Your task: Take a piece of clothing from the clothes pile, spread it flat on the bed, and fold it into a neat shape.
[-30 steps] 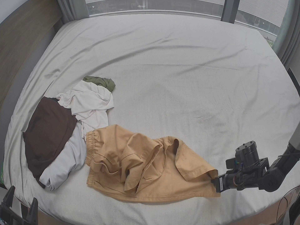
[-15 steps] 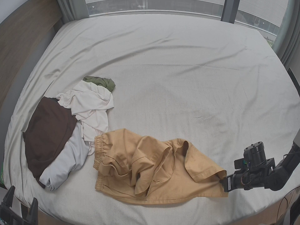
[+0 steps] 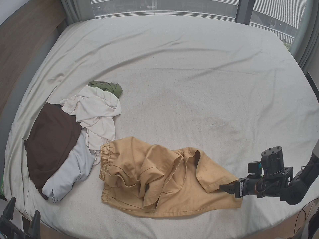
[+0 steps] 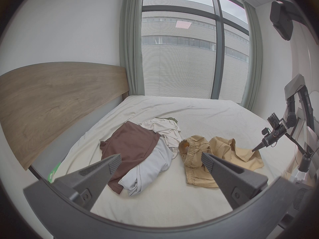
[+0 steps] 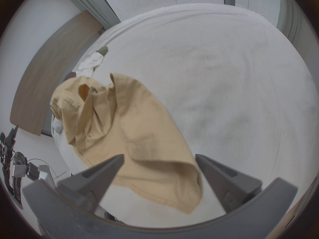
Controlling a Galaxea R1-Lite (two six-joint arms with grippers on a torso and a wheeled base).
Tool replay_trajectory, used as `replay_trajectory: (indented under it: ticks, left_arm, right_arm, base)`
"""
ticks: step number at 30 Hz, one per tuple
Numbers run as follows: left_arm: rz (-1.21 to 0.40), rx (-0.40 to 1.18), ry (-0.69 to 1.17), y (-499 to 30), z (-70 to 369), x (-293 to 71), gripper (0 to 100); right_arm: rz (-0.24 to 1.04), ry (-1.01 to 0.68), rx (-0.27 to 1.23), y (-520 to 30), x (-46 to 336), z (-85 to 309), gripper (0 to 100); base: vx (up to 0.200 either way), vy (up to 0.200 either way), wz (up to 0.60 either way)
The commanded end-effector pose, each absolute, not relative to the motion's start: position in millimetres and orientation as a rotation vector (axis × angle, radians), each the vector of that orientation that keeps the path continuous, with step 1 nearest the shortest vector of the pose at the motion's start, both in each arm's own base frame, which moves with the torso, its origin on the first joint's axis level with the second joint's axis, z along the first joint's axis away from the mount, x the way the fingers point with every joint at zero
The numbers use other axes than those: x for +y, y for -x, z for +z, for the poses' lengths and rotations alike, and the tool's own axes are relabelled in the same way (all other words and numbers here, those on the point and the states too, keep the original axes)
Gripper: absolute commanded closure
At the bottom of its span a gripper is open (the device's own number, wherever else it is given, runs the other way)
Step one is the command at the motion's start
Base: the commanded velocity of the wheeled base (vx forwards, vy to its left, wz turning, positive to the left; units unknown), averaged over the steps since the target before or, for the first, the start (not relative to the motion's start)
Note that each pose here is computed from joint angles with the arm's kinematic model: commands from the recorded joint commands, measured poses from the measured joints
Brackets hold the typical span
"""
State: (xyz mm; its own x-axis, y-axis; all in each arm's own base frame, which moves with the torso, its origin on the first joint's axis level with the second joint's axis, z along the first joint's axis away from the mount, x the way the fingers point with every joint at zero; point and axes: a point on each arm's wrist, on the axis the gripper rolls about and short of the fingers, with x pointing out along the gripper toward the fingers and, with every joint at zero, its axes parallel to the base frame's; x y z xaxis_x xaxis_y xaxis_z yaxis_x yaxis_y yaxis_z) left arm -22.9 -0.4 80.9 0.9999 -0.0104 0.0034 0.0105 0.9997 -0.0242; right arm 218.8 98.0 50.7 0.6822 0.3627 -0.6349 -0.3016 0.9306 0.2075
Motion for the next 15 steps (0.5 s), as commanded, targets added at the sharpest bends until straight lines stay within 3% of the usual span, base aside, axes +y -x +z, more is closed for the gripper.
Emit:
replay_trajectory:
  ticks: [1,6,12,15]
  left_arm:
    - [-0.017,-0.001,0.015,23,76,-1,0]
    - [-0.026,-0.003,-0.009,23,76,-1,0]
    - [-0.037,-0.02,-0.004,23,78,-1,0]
    - [-0.055,-0.197,0.022,33,131,-1,0]
  right_arm:
    - [0.49,-0.117,0.559,-200,113,82,0]
    - [0.683,-0.146,0.431,-179,138,97,0]
    - [0.795,-0.19,0.401,-187,154,90,0]
    - [0.843,-0.216,0.38,-193,158,83,0]
  base:
    - [0.0,0.0,0.0]
    - [0.0,0.0,0.0]
    - [0.0,0.0,0.0]
    - [0.0,0.0,0.0]
